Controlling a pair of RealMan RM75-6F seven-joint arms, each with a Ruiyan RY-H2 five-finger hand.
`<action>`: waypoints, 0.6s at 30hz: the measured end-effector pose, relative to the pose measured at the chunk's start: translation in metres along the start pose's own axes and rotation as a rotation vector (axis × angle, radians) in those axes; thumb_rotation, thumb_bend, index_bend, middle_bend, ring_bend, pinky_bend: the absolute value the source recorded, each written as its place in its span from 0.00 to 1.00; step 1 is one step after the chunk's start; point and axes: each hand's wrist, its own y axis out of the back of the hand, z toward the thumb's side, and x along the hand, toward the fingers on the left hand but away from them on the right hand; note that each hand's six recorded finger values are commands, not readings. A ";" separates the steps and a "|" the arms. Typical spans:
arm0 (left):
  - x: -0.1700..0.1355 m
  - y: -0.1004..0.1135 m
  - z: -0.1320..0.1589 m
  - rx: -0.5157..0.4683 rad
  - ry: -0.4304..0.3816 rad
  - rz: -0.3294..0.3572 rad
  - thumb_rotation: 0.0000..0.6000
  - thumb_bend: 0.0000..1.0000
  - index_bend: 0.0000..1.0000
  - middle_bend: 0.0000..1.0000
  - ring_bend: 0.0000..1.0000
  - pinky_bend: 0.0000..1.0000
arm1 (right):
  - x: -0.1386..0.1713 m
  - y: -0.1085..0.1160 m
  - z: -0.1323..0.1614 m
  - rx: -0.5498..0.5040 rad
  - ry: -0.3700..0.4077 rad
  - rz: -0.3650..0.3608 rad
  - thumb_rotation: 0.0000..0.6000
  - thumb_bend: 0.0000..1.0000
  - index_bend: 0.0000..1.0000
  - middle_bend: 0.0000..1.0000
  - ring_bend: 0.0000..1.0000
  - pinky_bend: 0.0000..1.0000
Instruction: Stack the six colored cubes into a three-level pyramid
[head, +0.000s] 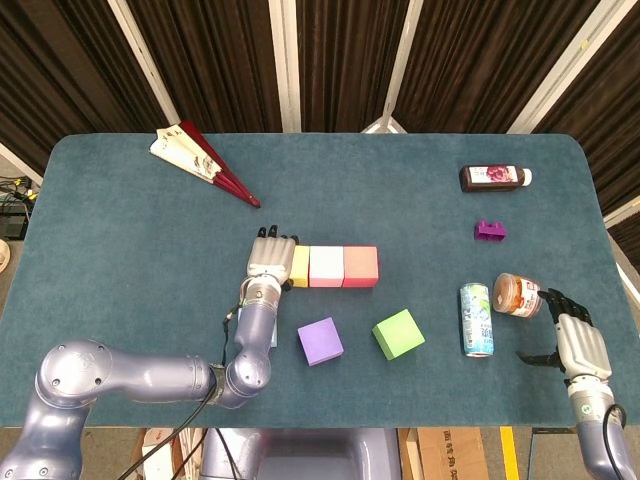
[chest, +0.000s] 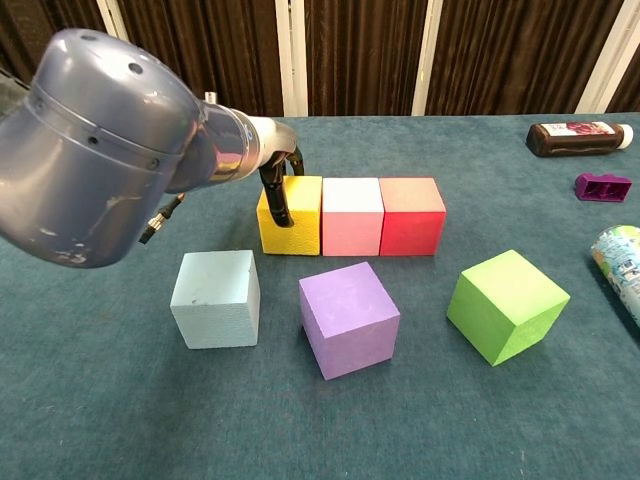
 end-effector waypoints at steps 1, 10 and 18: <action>0.000 0.000 0.000 0.000 0.001 0.001 1.00 0.38 0.23 0.24 0.00 0.00 | 0.000 0.000 0.000 -0.001 0.000 0.000 1.00 0.00 0.14 0.10 0.06 0.00; 0.000 0.002 -0.001 0.003 0.017 0.003 1.00 0.38 0.23 0.23 0.00 0.00 | 0.000 0.001 -0.001 -0.002 -0.001 -0.001 1.00 0.00 0.14 0.10 0.06 0.00; 0.001 0.000 0.003 0.004 0.013 0.000 1.00 0.38 0.23 0.23 0.00 0.00 | -0.001 0.001 -0.002 -0.005 -0.007 0.000 1.00 0.00 0.14 0.10 0.06 0.00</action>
